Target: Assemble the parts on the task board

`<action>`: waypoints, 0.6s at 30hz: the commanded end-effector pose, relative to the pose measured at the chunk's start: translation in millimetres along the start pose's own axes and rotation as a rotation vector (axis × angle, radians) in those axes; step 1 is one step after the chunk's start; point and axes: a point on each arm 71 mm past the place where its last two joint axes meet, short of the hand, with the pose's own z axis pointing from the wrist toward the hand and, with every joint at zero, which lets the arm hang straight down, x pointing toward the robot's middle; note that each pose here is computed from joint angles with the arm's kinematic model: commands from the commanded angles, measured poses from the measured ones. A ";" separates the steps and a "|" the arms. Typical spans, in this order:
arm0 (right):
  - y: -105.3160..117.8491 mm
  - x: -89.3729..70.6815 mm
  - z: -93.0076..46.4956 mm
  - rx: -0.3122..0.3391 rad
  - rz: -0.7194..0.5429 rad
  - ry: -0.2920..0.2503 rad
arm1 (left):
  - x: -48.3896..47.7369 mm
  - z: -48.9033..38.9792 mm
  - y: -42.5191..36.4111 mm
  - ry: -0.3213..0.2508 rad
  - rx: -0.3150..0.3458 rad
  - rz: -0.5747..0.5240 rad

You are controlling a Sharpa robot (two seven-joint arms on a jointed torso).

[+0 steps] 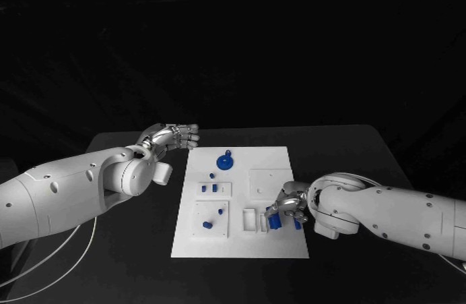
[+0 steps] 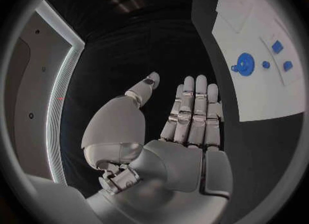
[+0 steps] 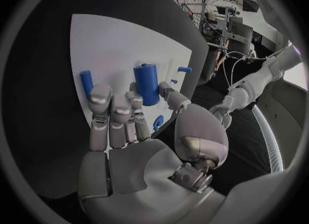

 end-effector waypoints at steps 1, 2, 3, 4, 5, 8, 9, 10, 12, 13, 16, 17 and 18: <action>4.9 2.9 0.6 0.001 0.052 0.025 | 2.7 0.3 -1.4 0.014 0.011 -0.009; 6.0 3.4 1.1 0.000 0.054 0.028 | 2.9 0.4 -1.4 0.015 0.011 -0.009; 7.4 3.8 1.8 0.000 0.056 0.031 | 3.0 0.4 -1.4 0.015 0.010 -0.009; 9.3 4.5 2.6 -0.002 0.056 0.035 | 3.1 0.4 -1.5 0.015 0.010 -0.009; 11.0 5.1 3.2 -0.004 0.057 0.037 | 3.3 0.5 -1.5 0.015 0.010 -0.009; 16.7 6.6 5.4 -0.010 0.056 0.041 | 3.8 0.4 -1.6 0.017 0.010 -0.010; 18.2 6.8 6.2 -0.011 0.056 0.040 | 3.8 0.4 -1.6 0.017 0.010 -0.010; 21.2 7.5 7.6 -0.014 0.053 0.042 | 3.7 0.2 -1.7 0.016 0.010 -0.010; 23.8 7.8 9.7 -0.015 0.052 0.043 | 3.8 0.4 -1.7 0.016 0.010 -0.010; 25.1 7.8 10.9 -0.015 0.053 0.041 | 4.0 0.4 -1.7 0.017 0.010 -0.010; 29.3 8.0 14.2 -0.017 0.053 0.039 | 4.7 0.6 -1.7 0.019 0.010 -0.010; 30.5 8.2 15.1 -0.018 0.054 0.038 | 4.9 0.6 -1.7 0.020 0.011 -0.010; 31.4 8.3 15.9 -0.018 0.053 0.038 | 4.8 0.6 -1.7 0.020 0.010 -0.010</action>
